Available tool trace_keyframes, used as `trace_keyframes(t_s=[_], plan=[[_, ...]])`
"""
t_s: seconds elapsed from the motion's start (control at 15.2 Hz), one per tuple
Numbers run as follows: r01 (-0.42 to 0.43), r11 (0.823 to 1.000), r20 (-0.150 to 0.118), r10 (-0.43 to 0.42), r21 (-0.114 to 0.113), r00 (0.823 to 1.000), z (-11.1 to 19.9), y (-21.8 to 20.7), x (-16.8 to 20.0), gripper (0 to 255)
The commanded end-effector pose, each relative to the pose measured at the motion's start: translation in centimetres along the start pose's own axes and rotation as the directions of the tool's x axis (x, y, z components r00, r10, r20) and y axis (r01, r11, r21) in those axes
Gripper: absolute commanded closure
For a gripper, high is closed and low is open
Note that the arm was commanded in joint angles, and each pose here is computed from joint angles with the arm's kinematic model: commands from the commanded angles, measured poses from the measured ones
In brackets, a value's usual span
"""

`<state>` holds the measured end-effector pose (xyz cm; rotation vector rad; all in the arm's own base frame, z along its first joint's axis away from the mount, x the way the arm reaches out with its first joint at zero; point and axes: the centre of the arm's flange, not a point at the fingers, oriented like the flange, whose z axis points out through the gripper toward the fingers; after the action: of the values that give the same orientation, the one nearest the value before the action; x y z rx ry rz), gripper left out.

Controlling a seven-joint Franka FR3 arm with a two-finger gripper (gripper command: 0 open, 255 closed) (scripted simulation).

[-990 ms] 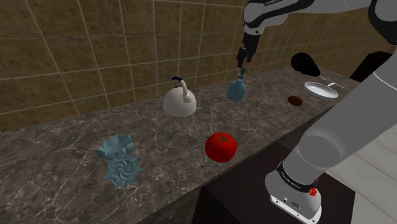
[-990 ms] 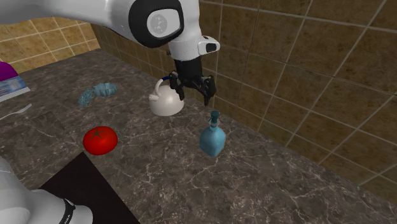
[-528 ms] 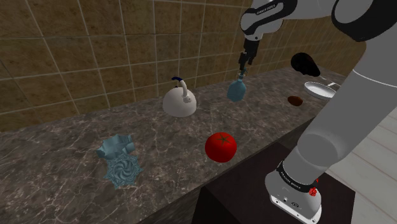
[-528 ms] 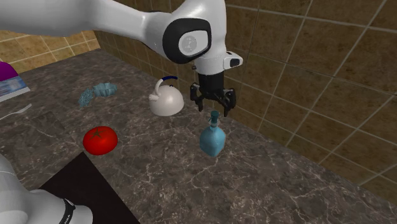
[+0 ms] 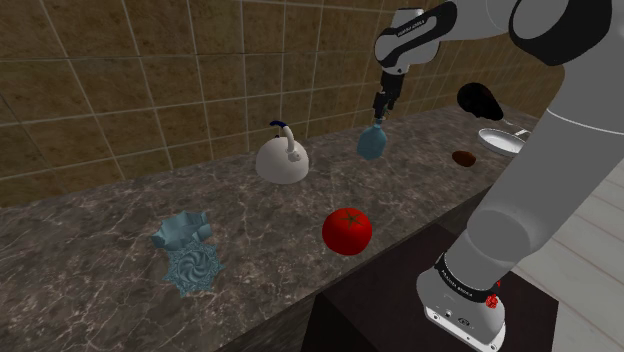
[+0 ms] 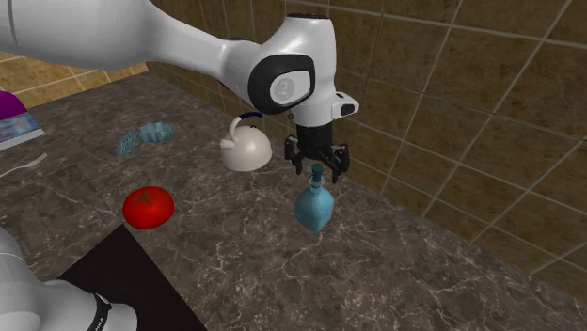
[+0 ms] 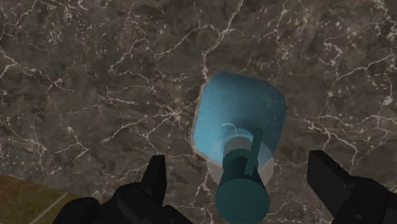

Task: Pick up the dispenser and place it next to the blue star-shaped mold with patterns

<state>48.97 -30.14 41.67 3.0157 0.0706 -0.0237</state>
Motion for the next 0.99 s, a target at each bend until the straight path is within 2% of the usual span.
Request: trace_keyframes(t_s=[0.0,0.26,0.33,0.92], plan=[[0.000,1.000,0.000,0.000,0.000,1.000,0.10,-0.01,-0.02,0],[0.000,1.000,0.000,0.000,0.000,1.000,0.09,-0.01,-0.02,0],[0.000,1.000,0.000,0.000,0.000,1.000,0.09,-0.01,-0.02,255],[0.000,1.000,0.000,0.000,0.000,1.000,0.10,-0.01,-0.02,255]])
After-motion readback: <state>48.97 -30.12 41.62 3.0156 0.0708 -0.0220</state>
